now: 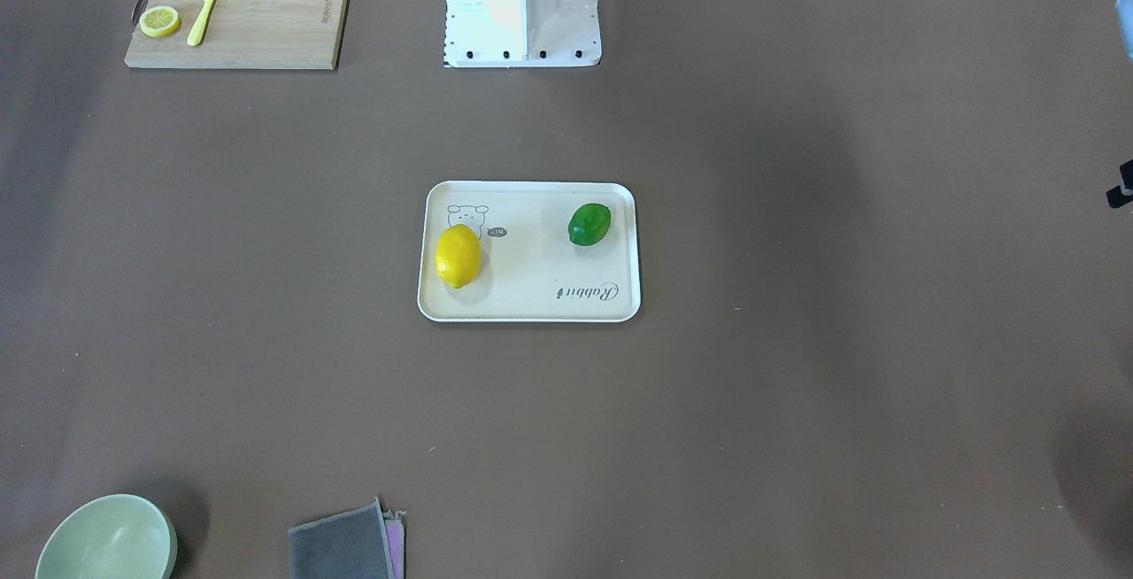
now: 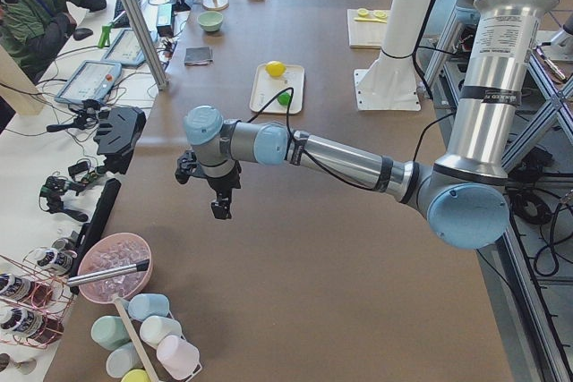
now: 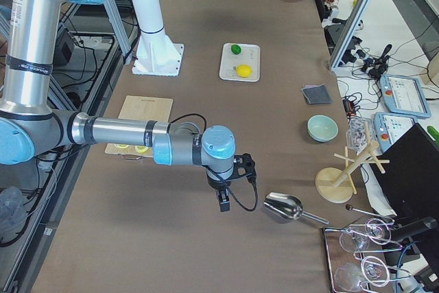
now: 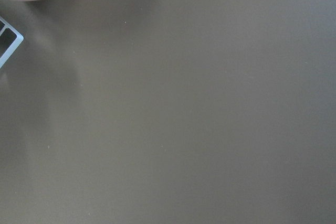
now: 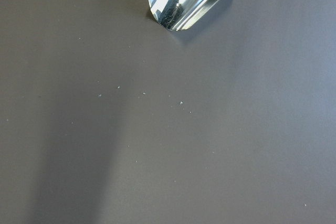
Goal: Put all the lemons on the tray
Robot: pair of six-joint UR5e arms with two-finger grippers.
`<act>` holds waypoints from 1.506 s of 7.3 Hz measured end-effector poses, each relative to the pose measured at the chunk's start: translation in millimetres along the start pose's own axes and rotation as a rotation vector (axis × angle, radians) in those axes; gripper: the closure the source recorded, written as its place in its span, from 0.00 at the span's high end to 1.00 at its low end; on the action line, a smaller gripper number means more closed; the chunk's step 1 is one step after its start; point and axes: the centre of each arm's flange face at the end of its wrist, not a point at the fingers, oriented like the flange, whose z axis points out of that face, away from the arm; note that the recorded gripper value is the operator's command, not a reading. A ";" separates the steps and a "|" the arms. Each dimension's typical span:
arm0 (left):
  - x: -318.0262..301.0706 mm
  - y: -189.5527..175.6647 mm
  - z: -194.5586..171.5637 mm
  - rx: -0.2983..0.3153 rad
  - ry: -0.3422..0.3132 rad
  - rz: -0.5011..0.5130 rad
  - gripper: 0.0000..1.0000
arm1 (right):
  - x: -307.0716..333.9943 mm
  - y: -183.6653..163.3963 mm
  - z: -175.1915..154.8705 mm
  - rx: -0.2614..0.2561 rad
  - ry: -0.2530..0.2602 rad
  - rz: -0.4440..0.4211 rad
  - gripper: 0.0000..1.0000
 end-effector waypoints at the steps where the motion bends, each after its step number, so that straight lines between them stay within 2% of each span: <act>1: -21.6 17.5 8.8 -0.018 0.018 -0.005 0.98 | -0.8 1.2 0.6 0.001 -0.013 0.001 1.00; 3: -45.2 36.8 10.0 -0.021 0.023 -0.036 0.98 | -4.3 0.5 0.0 0.010 -0.044 0.000 1.00; 5: -73.5 73.1 -6.7 0.019 0.022 -0.093 0.98 | -5.5 0.1 -0.1 0.013 -0.055 -0.001 1.00; 7: -66.7 108.0 -16.7 0.045 0.019 -0.089 0.98 | -5.6 0.2 -0.1 0.013 -0.057 -0.001 1.00; 11: -63.1 117.0 -16.9 0.046 0.018 -0.082 0.98 | -3.8 1.0 2.0 0.009 -0.056 0.003 1.00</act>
